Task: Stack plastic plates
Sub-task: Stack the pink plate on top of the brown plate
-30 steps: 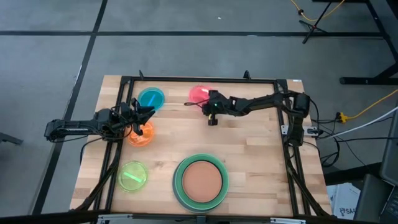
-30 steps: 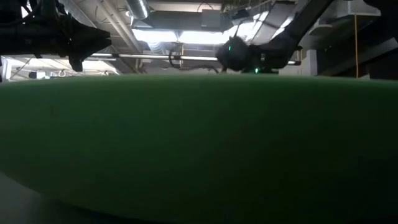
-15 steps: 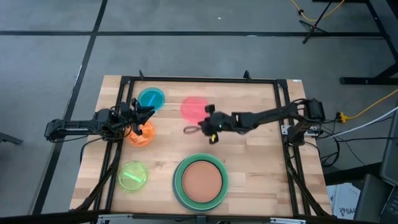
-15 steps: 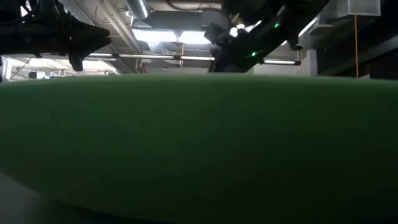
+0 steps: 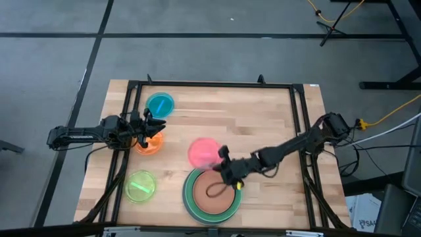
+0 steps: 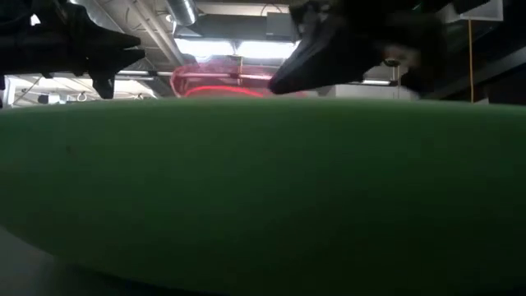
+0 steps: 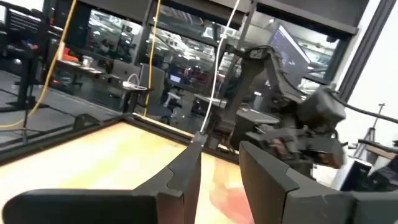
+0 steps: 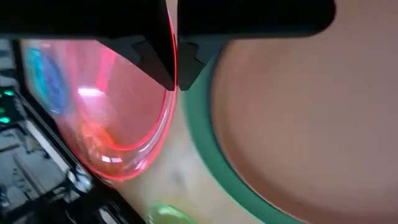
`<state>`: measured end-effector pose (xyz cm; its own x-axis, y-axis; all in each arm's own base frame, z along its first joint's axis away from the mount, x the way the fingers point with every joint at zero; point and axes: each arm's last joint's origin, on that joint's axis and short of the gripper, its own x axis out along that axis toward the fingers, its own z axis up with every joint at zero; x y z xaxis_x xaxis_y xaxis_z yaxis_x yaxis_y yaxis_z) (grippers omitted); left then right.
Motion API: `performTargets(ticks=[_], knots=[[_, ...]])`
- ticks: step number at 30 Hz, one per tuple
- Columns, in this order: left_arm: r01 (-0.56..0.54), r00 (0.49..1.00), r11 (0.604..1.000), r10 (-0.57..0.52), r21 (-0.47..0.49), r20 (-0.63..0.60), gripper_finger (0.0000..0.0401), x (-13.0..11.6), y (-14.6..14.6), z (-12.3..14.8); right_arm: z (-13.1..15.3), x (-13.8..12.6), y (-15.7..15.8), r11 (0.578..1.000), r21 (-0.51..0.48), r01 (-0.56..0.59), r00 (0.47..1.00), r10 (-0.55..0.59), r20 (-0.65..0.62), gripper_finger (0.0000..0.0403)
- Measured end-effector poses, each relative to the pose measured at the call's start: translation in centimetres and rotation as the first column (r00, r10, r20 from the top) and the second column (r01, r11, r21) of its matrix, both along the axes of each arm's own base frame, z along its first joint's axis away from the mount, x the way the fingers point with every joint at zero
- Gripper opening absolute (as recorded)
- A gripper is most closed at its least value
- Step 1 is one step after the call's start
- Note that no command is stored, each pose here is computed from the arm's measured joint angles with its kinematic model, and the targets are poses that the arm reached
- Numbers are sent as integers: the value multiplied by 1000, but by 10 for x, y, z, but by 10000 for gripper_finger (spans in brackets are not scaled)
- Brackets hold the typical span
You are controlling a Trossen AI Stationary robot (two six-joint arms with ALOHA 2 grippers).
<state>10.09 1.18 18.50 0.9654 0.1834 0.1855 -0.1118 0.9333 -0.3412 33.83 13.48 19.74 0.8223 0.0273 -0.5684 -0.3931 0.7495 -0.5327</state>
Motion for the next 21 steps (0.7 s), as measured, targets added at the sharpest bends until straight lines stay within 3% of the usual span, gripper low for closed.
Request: performTargets(ticks=[12, 21], knots=[[0, 1000, 998, 0, 56, -13, 103, 0, 0, 0, -6, -25, 66, 973, 214, -85, 996, 84, 16, 1], [2, 1000, 999, -1, 52, -20, 103, 0, 0, -1, -30, -28, 79, 958, 280, -71, 992, 98, -84, 1]])
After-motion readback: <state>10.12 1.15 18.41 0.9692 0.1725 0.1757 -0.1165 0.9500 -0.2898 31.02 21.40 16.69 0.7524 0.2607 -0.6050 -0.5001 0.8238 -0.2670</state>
